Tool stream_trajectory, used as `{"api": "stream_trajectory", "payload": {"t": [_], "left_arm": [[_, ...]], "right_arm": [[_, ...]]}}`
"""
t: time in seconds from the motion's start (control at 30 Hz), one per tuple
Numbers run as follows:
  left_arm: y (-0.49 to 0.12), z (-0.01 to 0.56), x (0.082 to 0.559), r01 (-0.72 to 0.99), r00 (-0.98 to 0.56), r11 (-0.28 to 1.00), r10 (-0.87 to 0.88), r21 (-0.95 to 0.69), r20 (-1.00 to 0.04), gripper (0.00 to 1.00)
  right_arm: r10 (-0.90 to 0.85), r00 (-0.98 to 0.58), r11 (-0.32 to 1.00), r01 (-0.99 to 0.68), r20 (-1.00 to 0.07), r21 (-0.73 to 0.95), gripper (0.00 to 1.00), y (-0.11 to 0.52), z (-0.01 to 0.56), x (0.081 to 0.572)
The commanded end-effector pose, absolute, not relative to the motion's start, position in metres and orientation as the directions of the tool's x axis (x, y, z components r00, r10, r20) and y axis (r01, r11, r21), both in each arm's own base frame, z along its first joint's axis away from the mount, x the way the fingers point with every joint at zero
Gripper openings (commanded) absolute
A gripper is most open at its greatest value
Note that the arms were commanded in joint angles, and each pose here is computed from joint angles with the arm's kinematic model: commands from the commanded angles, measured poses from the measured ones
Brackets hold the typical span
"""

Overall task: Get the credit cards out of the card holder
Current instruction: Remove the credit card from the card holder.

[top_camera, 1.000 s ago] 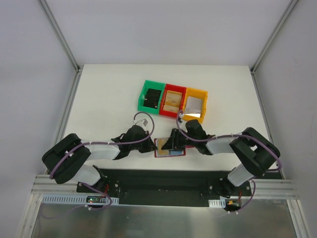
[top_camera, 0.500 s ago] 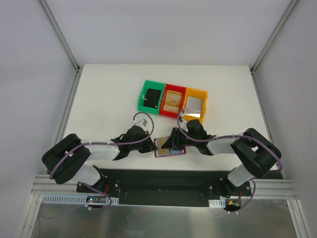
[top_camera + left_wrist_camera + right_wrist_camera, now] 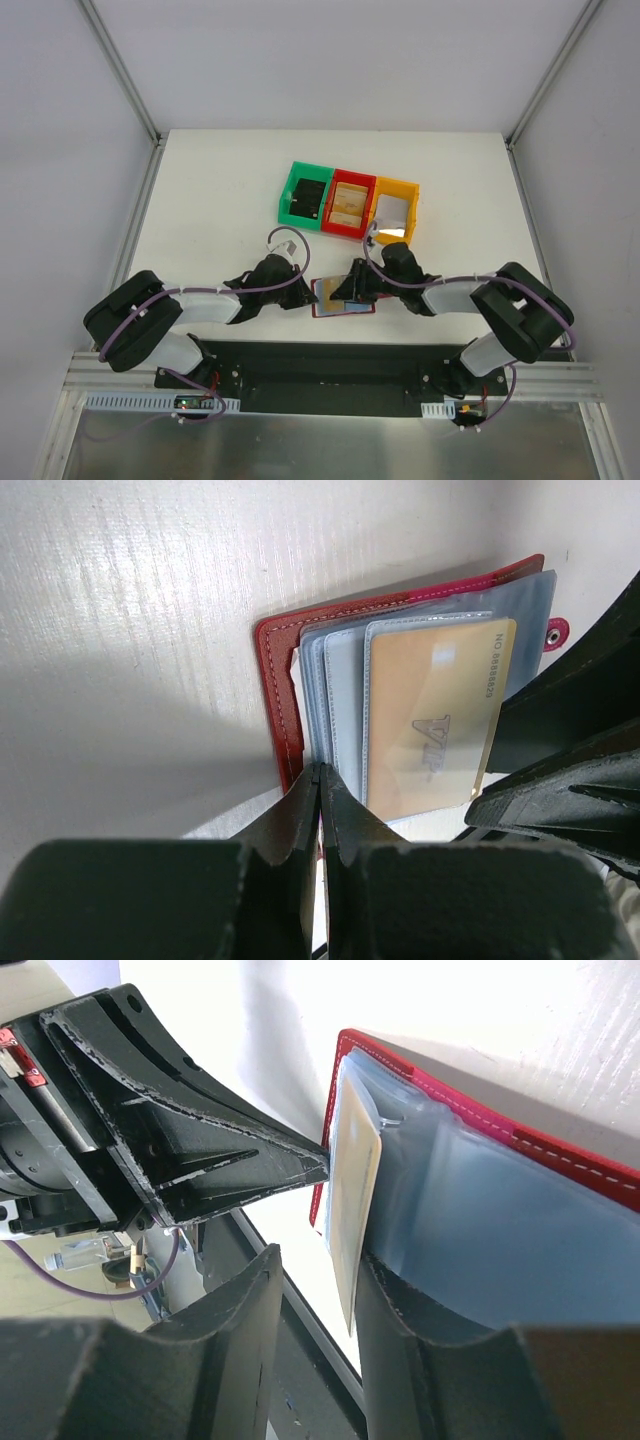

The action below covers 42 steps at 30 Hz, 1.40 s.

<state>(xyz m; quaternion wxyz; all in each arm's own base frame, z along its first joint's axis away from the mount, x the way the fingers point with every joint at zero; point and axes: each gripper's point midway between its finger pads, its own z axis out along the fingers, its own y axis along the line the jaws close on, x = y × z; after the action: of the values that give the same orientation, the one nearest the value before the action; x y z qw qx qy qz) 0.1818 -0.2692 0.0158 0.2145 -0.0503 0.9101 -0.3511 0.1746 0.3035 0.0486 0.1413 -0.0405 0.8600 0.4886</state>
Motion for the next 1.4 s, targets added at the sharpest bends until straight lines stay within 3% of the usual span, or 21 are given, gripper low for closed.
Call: {"api": "stream_trajectory", "payload": {"t": [0.0,0.57,1.37], "left_arm": [[-0.254,-0.001,0.171,0.028,-0.913,0.795,-0.227,-0.606,-0.339,0.00],[-0.252,-0.005,0.170,0.020,-0.915,0.801,-0.226,-0.598,-0.333,0.00],[-0.251,-0.006,0.169,0.019,-0.915,0.805,-0.225,-0.593,-0.334,0.00]], "right_arm": [[0.087,-0.938,0.462,-0.259,-0.334,0.848,0.36,0.307,0.071,0.180],[0.109,-0.936,0.465,-0.250,-0.336,0.849,0.32,0.298,0.071,0.182],[0.126,-0.934,0.458,-0.244,-0.335,0.854,0.15,0.294,0.075,0.185]]}}
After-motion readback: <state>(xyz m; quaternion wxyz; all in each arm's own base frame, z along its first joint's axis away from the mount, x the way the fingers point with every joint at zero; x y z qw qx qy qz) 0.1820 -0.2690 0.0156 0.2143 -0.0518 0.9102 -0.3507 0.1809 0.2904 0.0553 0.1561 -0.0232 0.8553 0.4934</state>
